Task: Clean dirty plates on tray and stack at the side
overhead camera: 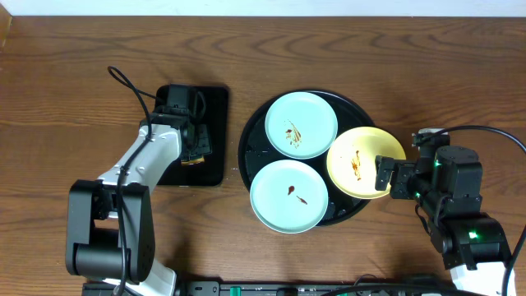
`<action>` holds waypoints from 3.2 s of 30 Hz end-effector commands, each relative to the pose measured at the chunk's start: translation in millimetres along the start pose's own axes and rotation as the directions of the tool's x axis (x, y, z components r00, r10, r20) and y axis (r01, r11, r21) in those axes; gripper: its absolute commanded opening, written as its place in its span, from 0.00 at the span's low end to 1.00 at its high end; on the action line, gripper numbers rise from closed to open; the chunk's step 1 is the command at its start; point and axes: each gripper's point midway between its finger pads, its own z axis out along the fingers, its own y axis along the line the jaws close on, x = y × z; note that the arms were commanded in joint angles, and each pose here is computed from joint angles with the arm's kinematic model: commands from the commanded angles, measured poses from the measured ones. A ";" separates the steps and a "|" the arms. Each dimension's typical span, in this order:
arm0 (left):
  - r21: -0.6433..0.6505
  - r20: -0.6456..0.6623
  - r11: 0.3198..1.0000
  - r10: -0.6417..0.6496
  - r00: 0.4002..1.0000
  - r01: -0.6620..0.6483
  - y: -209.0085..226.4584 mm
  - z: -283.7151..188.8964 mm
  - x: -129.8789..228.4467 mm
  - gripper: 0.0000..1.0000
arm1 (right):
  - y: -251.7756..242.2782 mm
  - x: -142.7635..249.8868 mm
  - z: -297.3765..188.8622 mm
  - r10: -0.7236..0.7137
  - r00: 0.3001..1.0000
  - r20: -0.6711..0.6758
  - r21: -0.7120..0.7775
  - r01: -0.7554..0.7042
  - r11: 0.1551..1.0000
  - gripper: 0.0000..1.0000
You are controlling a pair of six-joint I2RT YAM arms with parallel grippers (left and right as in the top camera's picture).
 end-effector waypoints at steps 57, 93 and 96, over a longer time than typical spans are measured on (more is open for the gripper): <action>0.014 0.025 0.999 -0.035 0.999 0.034 -3.7 -6.8 -11.3 0.61 | 0.8 -3.8 -4.6 0.005 1.000 0.004 0.005 -0.005 1.000 0.99; 0.011 0.012 0.999 -0.033 0.999 0.033 -2.8 -4.8 -6.7 0.07 | -7.7 4.8 -4.9 0.007 1.000 -0.028 0.052 -0.006 0.999 0.99; 0.013 0.019 0.999 -0.032 0.999 0.032 -3.0 -8.9 -8.5 0.08 | -17.7 6.7 -5.7 0.007 0.999 -0.033 0.109 -0.004 0.994 0.98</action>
